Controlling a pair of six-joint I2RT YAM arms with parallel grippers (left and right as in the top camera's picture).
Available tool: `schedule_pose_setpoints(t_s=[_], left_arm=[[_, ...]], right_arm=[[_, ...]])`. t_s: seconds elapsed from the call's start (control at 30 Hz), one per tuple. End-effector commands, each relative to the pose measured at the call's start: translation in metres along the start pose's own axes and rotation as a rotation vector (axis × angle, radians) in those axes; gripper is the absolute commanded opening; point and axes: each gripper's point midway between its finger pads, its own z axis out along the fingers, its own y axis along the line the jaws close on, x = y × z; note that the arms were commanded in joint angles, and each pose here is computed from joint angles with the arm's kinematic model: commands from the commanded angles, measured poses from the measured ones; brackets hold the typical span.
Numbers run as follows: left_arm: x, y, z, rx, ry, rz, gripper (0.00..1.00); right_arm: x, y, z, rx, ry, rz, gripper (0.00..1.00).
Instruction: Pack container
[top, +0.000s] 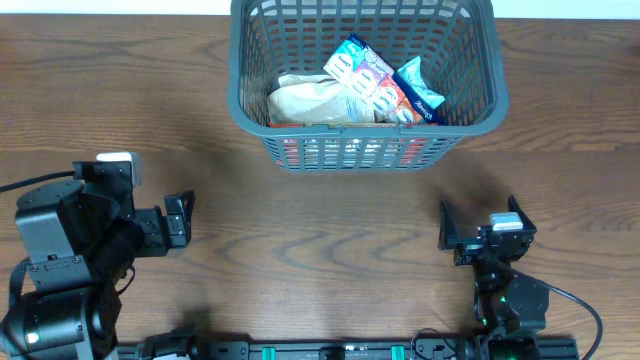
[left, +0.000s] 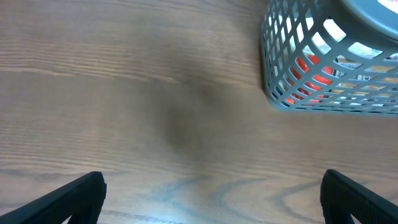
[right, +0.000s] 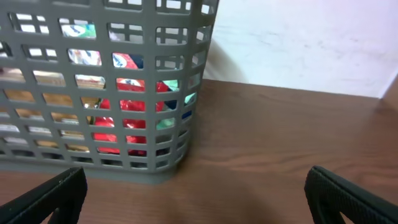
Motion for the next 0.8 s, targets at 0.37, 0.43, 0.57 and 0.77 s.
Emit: schedule_pose_setpoints(t_s=[0.37,0.43,0.57,0.77], left_arm=[[-0.0006,-0.0025,-0.0007,0.013,-0.001,-0.012,0.98],[-0.0006,-0.0025,-0.0007,0.013,-0.001,-0.012,0.98],[-0.0006,-0.0025,-0.0007,0.013,-0.001,-0.012,0.99],[-0.0006,-0.0025,-0.0007,0.013,-0.001,-0.012,0.99]], right_arm=[[0.0014,-0.0072,-0.0001,0.031,-0.006,0.150,0.99],[0.0012,-0.0070,-0.0001,0.030,-0.007,0.150,0.99],[0.0012,-0.0070,-0.0001,0.030,-0.007,0.150,0.99],[0.0012,-0.0070,-0.0001,0.030,-0.007,0.150,0.99]])
